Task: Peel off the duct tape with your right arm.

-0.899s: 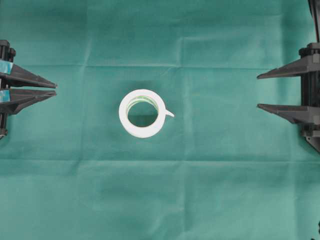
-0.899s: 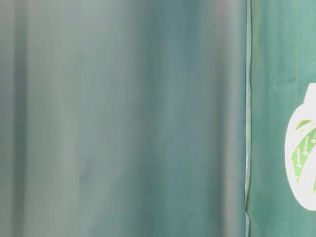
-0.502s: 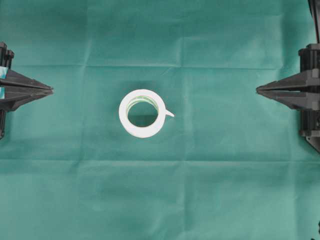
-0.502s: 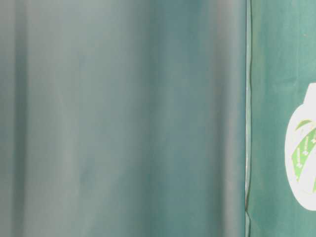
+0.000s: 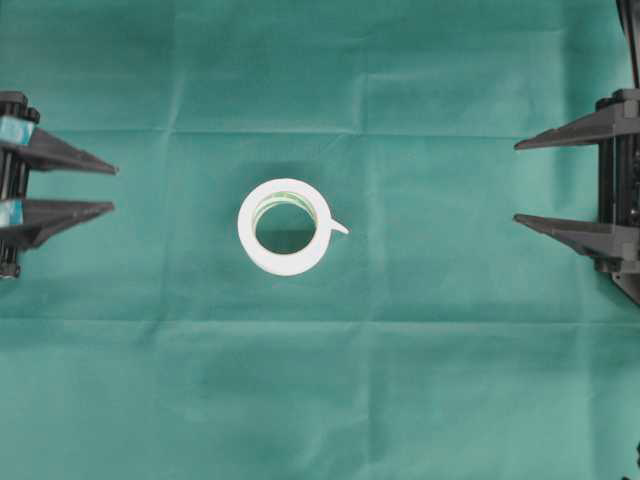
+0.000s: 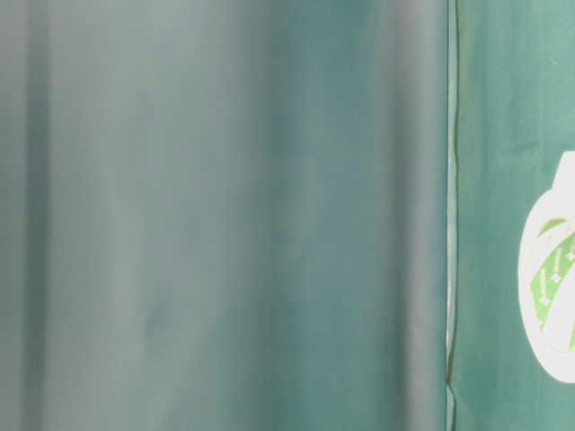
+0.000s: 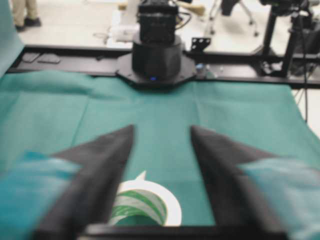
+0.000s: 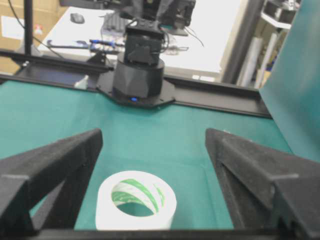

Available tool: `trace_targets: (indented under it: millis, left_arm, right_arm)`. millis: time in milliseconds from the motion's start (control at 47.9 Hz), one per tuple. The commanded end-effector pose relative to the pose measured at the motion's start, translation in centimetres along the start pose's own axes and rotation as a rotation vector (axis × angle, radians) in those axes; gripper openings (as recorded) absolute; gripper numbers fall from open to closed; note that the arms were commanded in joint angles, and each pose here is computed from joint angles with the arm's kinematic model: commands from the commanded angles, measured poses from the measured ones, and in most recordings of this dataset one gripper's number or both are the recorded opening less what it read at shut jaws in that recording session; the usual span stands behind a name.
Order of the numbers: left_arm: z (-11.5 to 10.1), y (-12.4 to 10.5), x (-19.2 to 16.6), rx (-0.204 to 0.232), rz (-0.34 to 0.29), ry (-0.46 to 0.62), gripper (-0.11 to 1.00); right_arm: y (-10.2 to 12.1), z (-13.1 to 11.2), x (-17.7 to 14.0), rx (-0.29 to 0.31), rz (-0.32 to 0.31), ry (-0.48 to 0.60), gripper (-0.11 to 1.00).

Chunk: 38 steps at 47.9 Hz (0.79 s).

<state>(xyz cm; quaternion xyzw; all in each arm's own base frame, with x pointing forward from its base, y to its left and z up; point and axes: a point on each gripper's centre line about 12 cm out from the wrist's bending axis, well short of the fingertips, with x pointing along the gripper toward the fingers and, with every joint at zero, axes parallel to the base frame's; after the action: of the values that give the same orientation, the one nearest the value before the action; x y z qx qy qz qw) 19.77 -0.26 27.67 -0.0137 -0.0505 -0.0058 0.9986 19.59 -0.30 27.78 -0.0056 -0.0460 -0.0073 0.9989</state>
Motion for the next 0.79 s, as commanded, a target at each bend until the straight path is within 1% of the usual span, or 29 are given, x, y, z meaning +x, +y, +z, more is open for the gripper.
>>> trace_targets:
  millis: [0, 63, 104, 230, 418, 773]
  left_arm:
    - [0.7, -0.1, 0.3, -0.002, -0.003, -0.021, 0.71]
    - [0.9, -0.1, 0.4, -0.002, -0.003, -0.024, 0.86]
    - [1.0, -0.1, 0.6, -0.002, -0.003, -0.024, 0.88]
    - [1.1, 0.0, 1.7, 0.002, 0.002, -0.006, 0.88]
    - [1.2, 0.4, 4.2, 0.007, 0.020, 0.033, 0.88]
    - [1.1, 0.4, 8.7, 0.006, 0.021, 0.088, 0.87]
  right_arm:
    - [-0.1, 0.5, 0.2, -0.003, -0.004, -0.018, 0.76]
    - [-0.2, 0.6, 0.2, -0.002, -0.009, -0.020, 0.76]
    - [-0.2, 0.5, 0.2, -0.001, -0.012, -0.017, 0.76]
    - [-0.4, 0.5, 0.2, -0.002, -0.018, -0.017, 0.76]
    - [-0.4, 0.5, 0.4, 0.001, -0.021, -0.012, 0.76]
    - [-0.4, 0.3, 0.4, 0.003, -0.021, -0.007, 0.76]
